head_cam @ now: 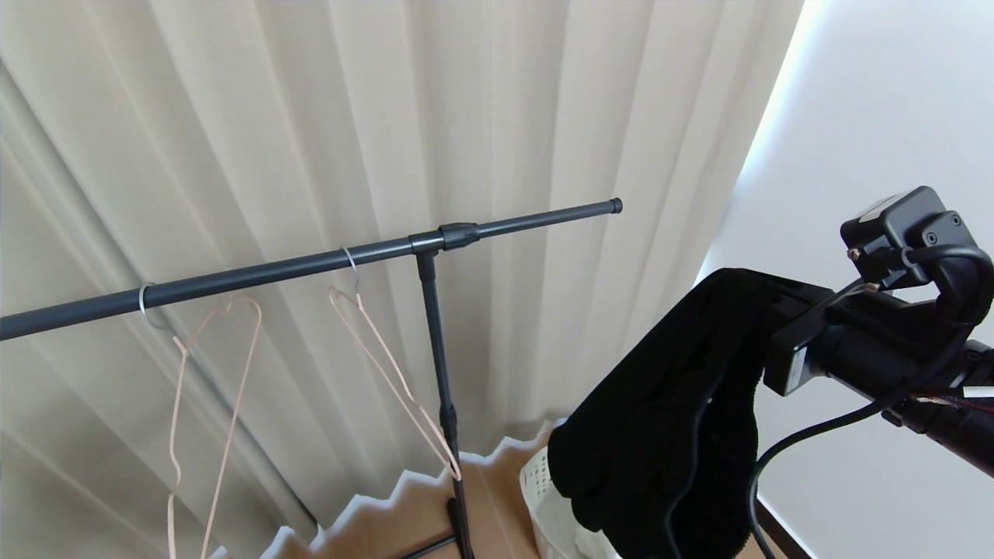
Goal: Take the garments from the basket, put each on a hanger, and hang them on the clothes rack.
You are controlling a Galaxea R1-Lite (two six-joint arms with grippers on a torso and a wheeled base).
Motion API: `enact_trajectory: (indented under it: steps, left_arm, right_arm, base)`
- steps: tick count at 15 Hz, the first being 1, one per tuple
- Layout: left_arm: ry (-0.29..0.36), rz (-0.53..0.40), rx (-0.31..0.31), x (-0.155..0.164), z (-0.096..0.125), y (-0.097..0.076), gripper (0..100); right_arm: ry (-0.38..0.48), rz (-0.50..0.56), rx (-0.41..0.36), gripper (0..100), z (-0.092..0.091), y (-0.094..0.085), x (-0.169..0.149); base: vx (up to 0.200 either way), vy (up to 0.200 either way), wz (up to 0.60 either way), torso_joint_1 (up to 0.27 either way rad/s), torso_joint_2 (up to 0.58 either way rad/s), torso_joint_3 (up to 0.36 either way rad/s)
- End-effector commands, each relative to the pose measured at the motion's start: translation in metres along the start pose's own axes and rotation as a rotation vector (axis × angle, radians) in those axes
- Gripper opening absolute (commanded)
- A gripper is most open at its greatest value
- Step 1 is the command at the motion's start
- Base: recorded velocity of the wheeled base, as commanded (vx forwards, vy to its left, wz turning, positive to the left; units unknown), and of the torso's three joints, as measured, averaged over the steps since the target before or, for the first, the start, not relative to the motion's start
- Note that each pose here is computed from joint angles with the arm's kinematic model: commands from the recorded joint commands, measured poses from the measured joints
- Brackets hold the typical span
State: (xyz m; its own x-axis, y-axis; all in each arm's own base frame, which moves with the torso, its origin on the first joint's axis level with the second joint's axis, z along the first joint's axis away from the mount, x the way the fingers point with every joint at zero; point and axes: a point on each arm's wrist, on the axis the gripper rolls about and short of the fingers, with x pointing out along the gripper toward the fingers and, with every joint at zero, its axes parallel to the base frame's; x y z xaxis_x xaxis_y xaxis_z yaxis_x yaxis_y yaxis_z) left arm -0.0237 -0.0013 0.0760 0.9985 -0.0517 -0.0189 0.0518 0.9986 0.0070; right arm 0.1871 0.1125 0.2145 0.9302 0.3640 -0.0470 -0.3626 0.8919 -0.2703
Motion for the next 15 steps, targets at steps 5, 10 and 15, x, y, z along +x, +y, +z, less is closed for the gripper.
enact_trajectory:
  steps: [5, 10, 15]
  left_arm:
    - [0.001, 0.0, -0.002, 0.0, -0.0002, 0.0, 100]
    - [-0.001, 0.0, -0.002, 0.0, -0.0001, 0.0, 100]
    - [-0.001, -0.004, 0.0, -0.0001, 0.0002, -0.0001, 100]
  right_arm:
    - [-0.006, -0.001, 0.001, 0, 0.0009, -0.0004, -0.0022]
    - [-0.005, 0.0, 0.001, 0, 0.0006, -0.0003, -0.0018]
    - [-0.006, -0.001, 0.001, 0, 0.0009, -0.0004, -0.0022]
  base:
    - [-0.04, 0.0, 0.6, 0.009, 0.0, -0.001]
    - [-0.2, 0.0, 0.0, 0.0, 0.0, -0.001]
    - [-0.08, 0.2, 0.0, 0.0, 0.0, 0.002]
